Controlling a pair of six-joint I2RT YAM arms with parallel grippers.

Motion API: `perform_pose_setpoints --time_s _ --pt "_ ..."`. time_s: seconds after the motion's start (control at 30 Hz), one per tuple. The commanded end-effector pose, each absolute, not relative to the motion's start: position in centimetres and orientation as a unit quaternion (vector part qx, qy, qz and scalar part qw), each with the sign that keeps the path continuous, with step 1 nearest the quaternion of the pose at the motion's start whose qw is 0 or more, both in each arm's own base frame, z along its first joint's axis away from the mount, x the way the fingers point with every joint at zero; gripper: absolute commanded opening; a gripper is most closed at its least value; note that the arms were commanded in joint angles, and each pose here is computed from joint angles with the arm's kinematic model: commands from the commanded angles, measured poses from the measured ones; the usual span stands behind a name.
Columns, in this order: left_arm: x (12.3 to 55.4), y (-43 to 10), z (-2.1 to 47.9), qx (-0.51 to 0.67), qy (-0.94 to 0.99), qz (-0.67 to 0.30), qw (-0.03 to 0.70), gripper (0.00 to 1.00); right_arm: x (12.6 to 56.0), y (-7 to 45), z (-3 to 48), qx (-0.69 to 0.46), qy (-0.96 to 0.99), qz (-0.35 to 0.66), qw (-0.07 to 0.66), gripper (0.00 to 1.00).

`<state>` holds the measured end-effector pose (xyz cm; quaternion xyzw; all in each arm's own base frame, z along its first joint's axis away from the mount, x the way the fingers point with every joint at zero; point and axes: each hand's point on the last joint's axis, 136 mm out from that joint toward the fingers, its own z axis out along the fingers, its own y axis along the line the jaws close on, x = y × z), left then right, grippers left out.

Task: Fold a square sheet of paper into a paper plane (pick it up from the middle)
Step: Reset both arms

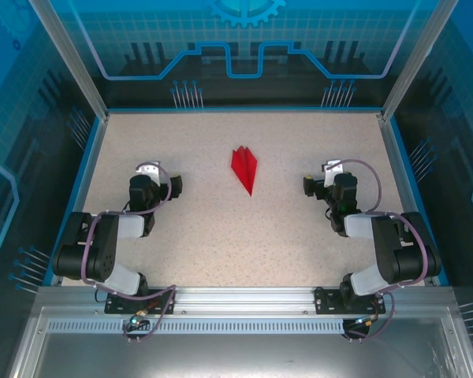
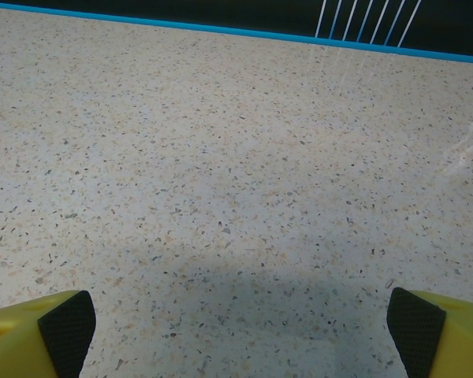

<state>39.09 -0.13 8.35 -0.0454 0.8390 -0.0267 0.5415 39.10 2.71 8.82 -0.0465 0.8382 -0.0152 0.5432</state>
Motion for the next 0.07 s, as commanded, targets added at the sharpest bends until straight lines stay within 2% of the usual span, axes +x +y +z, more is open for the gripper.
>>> perform_pose_setpoints --time_s 0.0,0.03 --pt "39.76 -0.63 9.02 -0.030 0.835 -0.033 0.549 0.99 39.63 2.31 9.47 -0.045 0.830 -0.017 0.556 0.99" --pt "39.73 -0.67 9.02 -0.029 0.834 -0.034 0.549 0.99 39.62 2.19 9.48 -0.044 0.830 -0.018 0.556 0.99"
